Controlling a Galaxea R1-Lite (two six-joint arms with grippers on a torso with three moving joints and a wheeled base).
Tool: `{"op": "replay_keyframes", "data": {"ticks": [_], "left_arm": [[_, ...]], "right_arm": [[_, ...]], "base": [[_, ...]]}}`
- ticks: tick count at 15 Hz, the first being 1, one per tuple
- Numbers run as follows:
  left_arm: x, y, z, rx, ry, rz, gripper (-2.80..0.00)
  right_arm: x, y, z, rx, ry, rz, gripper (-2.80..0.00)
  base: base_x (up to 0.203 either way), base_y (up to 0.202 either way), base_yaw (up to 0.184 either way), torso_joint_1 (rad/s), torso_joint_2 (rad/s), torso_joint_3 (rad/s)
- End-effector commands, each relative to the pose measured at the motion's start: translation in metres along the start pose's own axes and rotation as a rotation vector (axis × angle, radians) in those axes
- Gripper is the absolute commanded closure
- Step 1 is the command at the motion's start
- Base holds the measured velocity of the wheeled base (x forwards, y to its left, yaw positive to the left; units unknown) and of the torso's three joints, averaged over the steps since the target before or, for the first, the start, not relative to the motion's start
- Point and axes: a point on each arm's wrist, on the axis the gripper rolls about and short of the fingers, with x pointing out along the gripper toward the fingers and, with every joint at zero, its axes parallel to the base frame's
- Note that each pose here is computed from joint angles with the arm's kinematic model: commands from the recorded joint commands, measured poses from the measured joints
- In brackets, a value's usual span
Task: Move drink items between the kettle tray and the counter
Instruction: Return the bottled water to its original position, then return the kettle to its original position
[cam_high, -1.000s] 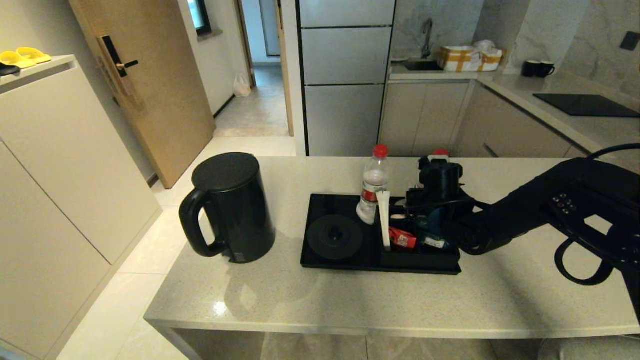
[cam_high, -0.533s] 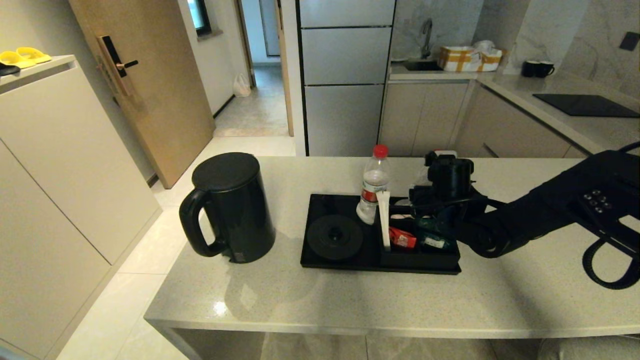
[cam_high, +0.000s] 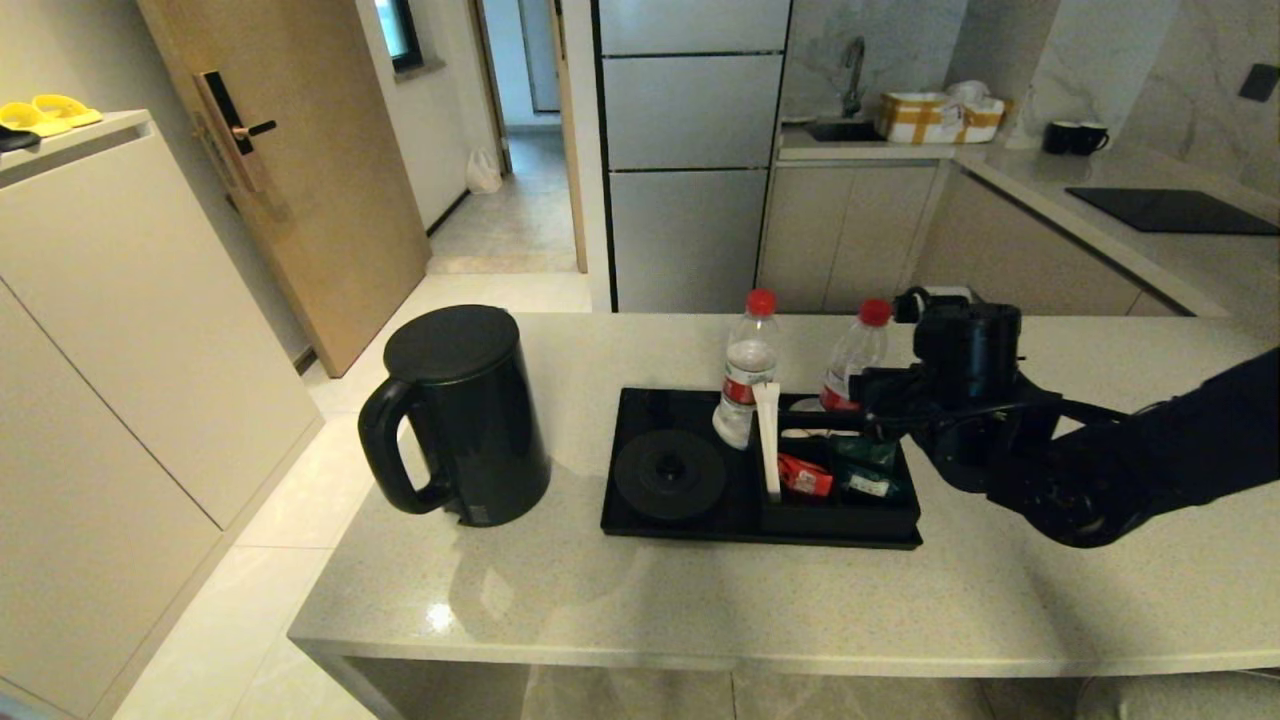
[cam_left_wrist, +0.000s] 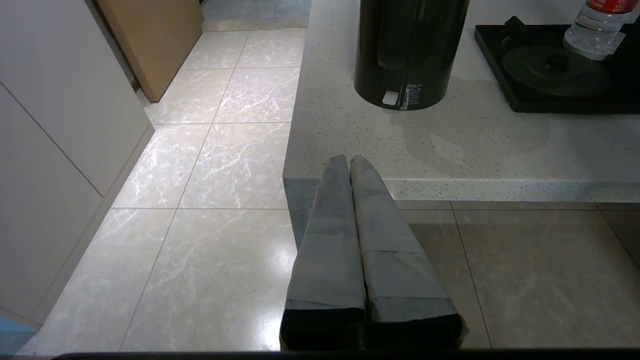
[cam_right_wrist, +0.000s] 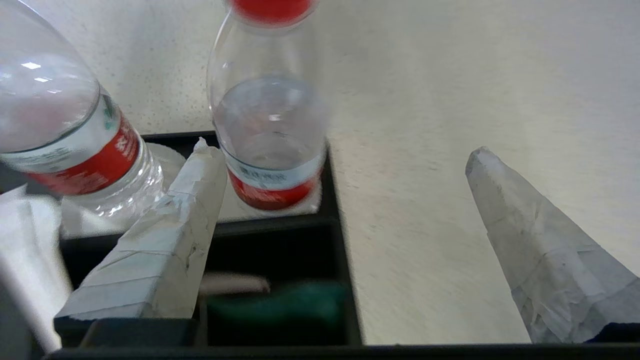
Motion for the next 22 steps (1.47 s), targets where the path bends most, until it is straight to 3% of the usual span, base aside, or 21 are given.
{"op": "replay_keyframes", "data": {"ticks": [1, 4, 5, 6, 10, 13, 18, 22], "left_arm": [[0.000, 0.000, 0.000, 0.002, 0.003, 0.000, 0.00], [0.000, 0.000, 0.000, 0.000, 0.003, 0.000, 0.00], [0.000, 0.000, 0.000, 0.002, 0.003, 0.000, 0.00], [0.000, 0.000, 0.000, 0.002, 0.003, 0.000, 0.00], [0.000, 0.000, 0.000, 0.000, 0.003, 0.000, 0.00], [0.000, 0.000, 0.000, 0.002, 0.003, 0.000, 0.00], [0.000, 0.000, 0.000, 0.000, 0.003, 0.000, 0.00], [0.000, 0.000, 0.000, 0.001, 0.003, 0.000, 0.00]], "right_arm": [[-0.033, -0.020, 0.026, 0.041, -0.058, 0.005, -2.80], [-0.074, -0.046, 0.055, 0.076, -0.113, 0.008, -2.80], [-0.090, -0.057, 0.065, 0.077, -0.118, 0.008, -2.35], [-0.105, -0.067, 0.074, 0.076, -0.118, 0.009, 0.00], [-0.154, -0.101, 0.094, 0.066, -0.111, -0.002, 0.00], [-0.186, -0.124, 0.101, 0.073, -0.120, -0.066, 0.00], [-0.229, -0.182, 0.115, 0.090, -0.169, -0.397, 0.00], [-0.298, -0.227, 0.103, 0.148, -0.254, -0.642, 0.00]], "base": [[0.000, 0.000, 0.000, 0.000, 0.00, 0.000], [0.000, 0.000, 0.000, 0.000, 0.00, 0.000], [0.000, 0.000, 0.000, 0.000, 0.00, 0.000], [0.000, 0.000, 0.000, 0.000, 0.00, 0.000], [0.000, 0.000, 0.000, 0.000, 0.00, 0.000], [0.000, 0.000, 0.000, 0.000, 0.00, 0.000], [0.000, 0.000, 0.000, 0.000, 0.00, 0.000], [0.000, 0.000, 0.000, 0.000, 0.00, 0.000]]}}
